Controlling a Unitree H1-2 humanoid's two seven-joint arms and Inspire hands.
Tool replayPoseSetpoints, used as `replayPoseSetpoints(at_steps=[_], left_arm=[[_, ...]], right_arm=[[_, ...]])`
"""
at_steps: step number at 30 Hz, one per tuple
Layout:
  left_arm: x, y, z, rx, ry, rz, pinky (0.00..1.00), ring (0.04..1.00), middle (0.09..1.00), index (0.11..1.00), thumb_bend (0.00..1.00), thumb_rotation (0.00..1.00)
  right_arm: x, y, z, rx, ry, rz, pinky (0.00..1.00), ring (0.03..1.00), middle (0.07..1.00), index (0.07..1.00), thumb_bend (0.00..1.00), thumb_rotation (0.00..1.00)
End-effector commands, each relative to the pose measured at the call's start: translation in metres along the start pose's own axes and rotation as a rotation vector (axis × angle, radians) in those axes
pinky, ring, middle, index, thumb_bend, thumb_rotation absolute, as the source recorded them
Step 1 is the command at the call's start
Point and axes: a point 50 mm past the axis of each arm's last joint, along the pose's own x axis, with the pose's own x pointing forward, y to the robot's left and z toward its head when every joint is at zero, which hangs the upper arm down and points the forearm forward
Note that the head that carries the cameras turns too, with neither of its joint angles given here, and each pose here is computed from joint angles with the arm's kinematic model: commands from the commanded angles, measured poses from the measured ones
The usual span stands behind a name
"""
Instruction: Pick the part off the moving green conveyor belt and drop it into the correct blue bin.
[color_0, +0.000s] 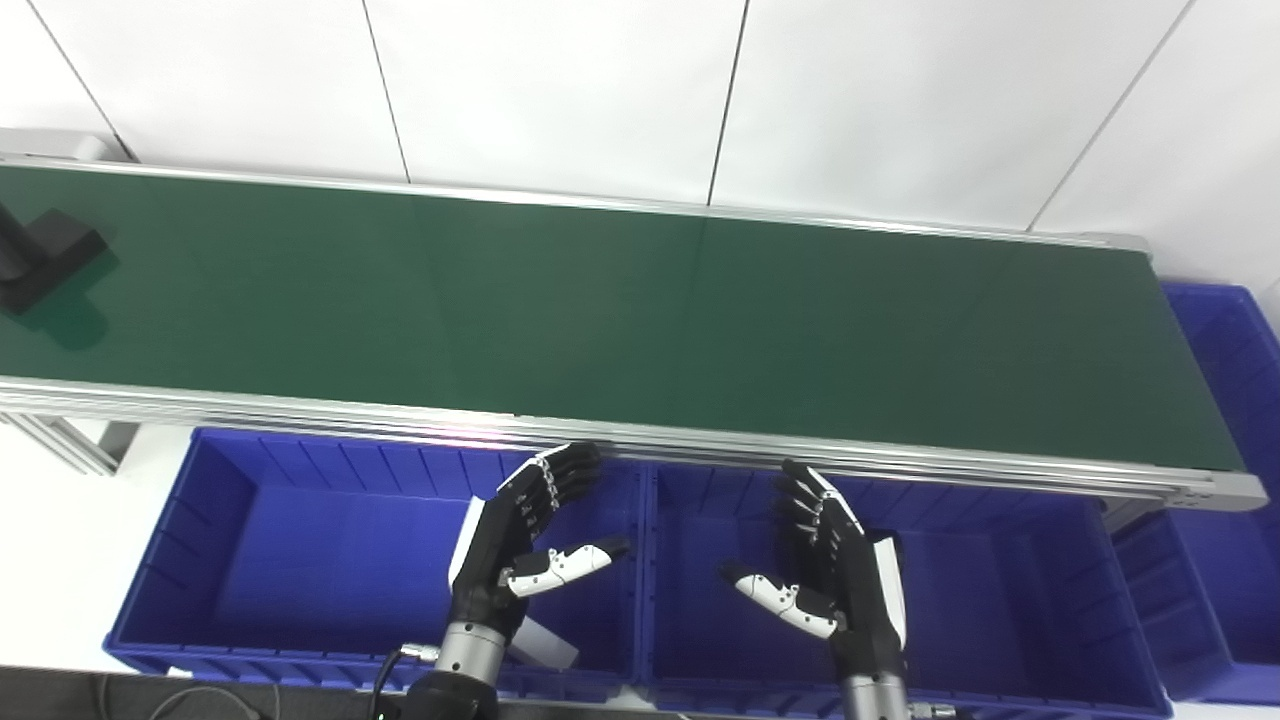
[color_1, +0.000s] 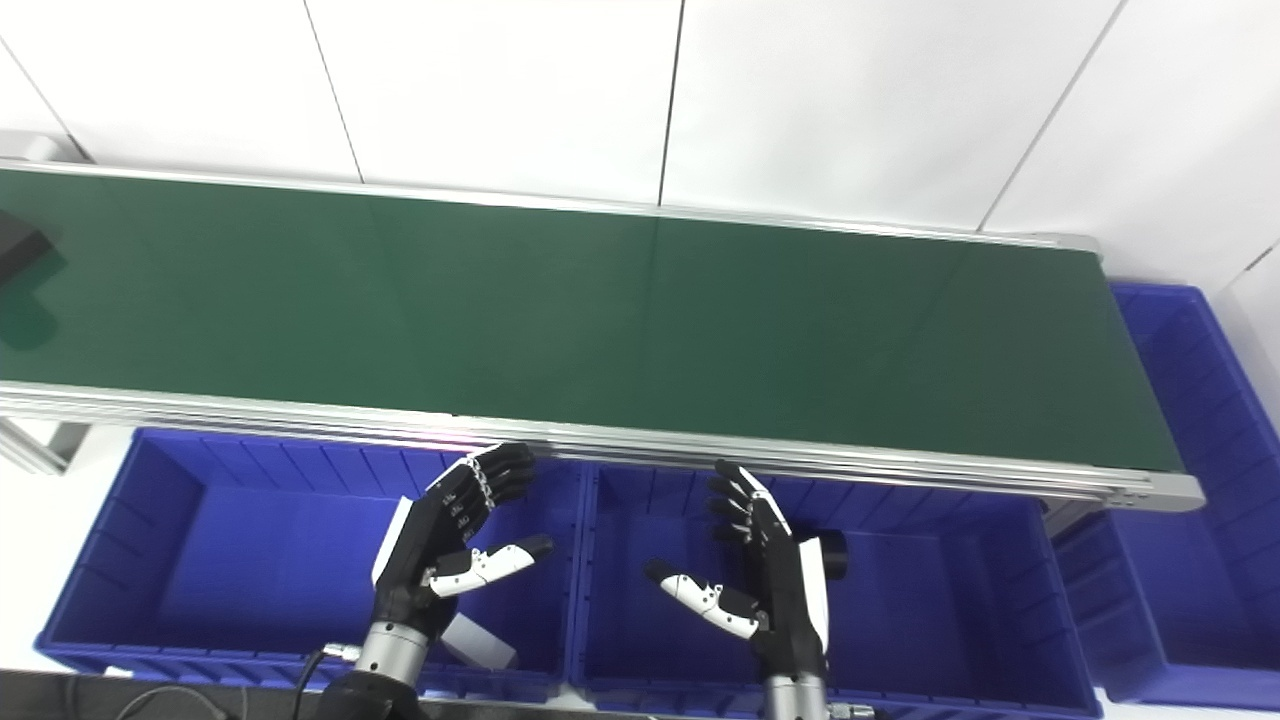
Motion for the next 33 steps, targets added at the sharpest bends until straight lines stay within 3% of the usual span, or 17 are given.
replayPoseSetpoints(at_steps=[1,33], left_arm=[[0.003,-0.002,0.007,0.001,-0.054,-0.006,0.76,0.727,0.742,0.725,0.67,0.00],[0.002,0.008,0.009,0.040,-0.055,-0.006,0.77,0.752,0.762,0.736,0.67,0.00]], right_arm=[[0.002,0.000,0.009,0.016,-0.079,-0.013,0.65,0.752,0.794,0.822,0.64,0.12],[0.006,0.009,0.010,0.023,-0.085,-0.020,0.63,0.743,0.793,0.820,0.64,0.15]])
